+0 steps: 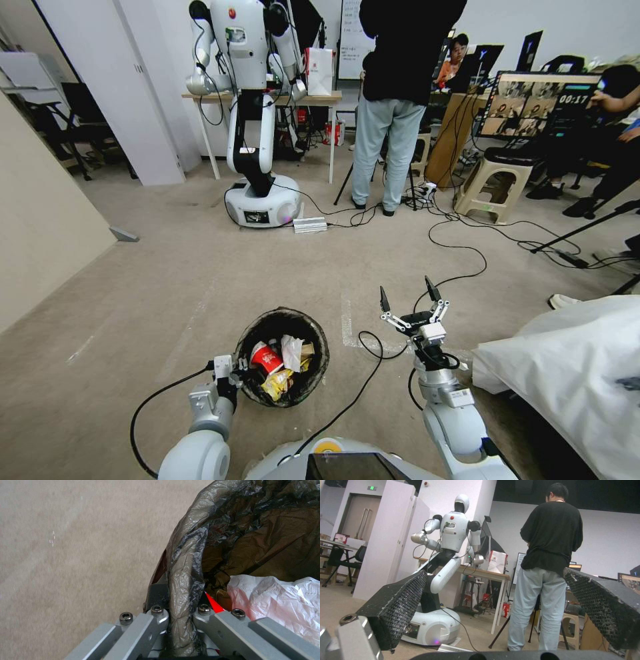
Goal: Pick up the trash bin, then pick up the garbage from the floor and place it into the trash bin.
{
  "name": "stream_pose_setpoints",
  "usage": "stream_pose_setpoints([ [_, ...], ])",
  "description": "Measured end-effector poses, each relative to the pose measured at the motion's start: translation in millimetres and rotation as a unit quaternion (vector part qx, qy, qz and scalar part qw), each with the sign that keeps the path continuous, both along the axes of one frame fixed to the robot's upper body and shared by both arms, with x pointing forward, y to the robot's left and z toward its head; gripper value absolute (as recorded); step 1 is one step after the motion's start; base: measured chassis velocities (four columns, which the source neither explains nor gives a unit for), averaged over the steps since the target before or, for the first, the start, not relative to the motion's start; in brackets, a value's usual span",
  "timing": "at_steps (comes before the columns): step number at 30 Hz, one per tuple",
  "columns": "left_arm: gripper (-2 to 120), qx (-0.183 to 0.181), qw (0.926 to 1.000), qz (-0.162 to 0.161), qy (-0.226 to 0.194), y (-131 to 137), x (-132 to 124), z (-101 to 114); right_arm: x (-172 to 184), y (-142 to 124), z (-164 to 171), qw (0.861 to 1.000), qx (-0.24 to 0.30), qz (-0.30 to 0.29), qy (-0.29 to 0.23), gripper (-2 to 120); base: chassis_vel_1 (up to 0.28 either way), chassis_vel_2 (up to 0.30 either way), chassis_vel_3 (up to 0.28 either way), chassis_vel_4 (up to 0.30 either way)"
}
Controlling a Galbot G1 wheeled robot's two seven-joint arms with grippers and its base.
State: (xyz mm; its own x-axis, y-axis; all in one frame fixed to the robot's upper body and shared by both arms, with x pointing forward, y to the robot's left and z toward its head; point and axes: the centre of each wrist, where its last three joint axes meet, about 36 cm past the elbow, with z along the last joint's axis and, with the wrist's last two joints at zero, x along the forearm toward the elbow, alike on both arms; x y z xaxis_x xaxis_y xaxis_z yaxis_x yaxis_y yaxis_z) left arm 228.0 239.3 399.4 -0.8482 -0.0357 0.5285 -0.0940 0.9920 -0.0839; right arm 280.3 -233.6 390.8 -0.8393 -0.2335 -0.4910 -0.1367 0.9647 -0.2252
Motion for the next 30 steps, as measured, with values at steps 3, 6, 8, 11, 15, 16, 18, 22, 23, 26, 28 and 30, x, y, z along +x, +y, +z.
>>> stream_pose_setpoints([
  [3,1,-0.005,0.9999,0.005,0.014,2.8,2.2,-6.8,-0.2,0.1,-1.0,1.0,-0.001,0.002,0.0,100,0.0,0.0,0.0,0.0],
  [6,1,-0.011,0.9996,0.007,0.026,4.1,3.3,-12.3,-1.2,0.1,-2.0,1.0,-0.003,0.006,-0.001,100,0.0,0.0,0.0,0.0],
  [8,1,-0.014,0.9993,0.009,0.033,5.4,5.4,-18.8,-1.6,0.3,-2.7,1.0,-0.002,0.007,-0.002,100,0.0,0.0,0.0,0.0],
  [11,1,-0.014,0.9991,0.011,0.037,6.5,7.4,-22.1,-1.5,0.0,-2.0,1.0,-0.003,0.007,-0.003,100,0.0,0.0,0.0,0.0],
  [15,1,-0.014,0.9989,0.014,0.042,8.3,10.4,-25.0,-1.2,-0.7,-0.9,1.0,-0.004,0.008,-0.005,100,0.0,0.0,0.0,0.0],
  [16,1,-0.015,0.9988,0.015,0.043,8.8,11.2,-25.9,-1.8,-0.7,-1.2,1.0,-0.004,0.008,-0.004,100,0.0,0.0,0.0,0.0],
  [18,1,-0.016,0.9988,0.015,0.044,9.1,11.7,-26.7,-2.8,-0.3,-2.0,1.0,-0.004,0.01,-0.004,100,0.0,0.0,0.0,0.0],
  [22,13,-0.018,0.9988,0.013,0.044,9.8,11.5,-28.5,-3.9,1.0,-4.2,1.0,-0.005,0.013,-0.002,100,0.0,0.0,0.0,0.0],
  [23,18,-0.022,0.9989,0.009,0.041,9.8,10.8,-31.3,-3.9,1.2,-4.3,1.0,-0.006,0.014,-0.002,100,0.0,0.0,0.0,0.0],
  [26,26,-0.029,0.9992,0.004,0.026,8.7,10.5,-32.6,-4.0,1.4,-4.4,1.0,-0.007,0.015,-0.003,100,0.0,0.0,0.0,0.0],
  [28,34,-0.03,0.9995,-0.001,0.013,8.4,10.4,-32.1,-4.8,1.7,-5.7,1.0,-0.008,0.017,-0.001,100,0.0,0.0,0.0,0.0],
  [30,46,-0.028,0.9996,-0.002,-0.006,7.1,12.0,-30.0,-6.2,3.0,-7.6,1.0,-0.01,0.021,0.0,100,0.0,0.0,0.0,0.0],
])
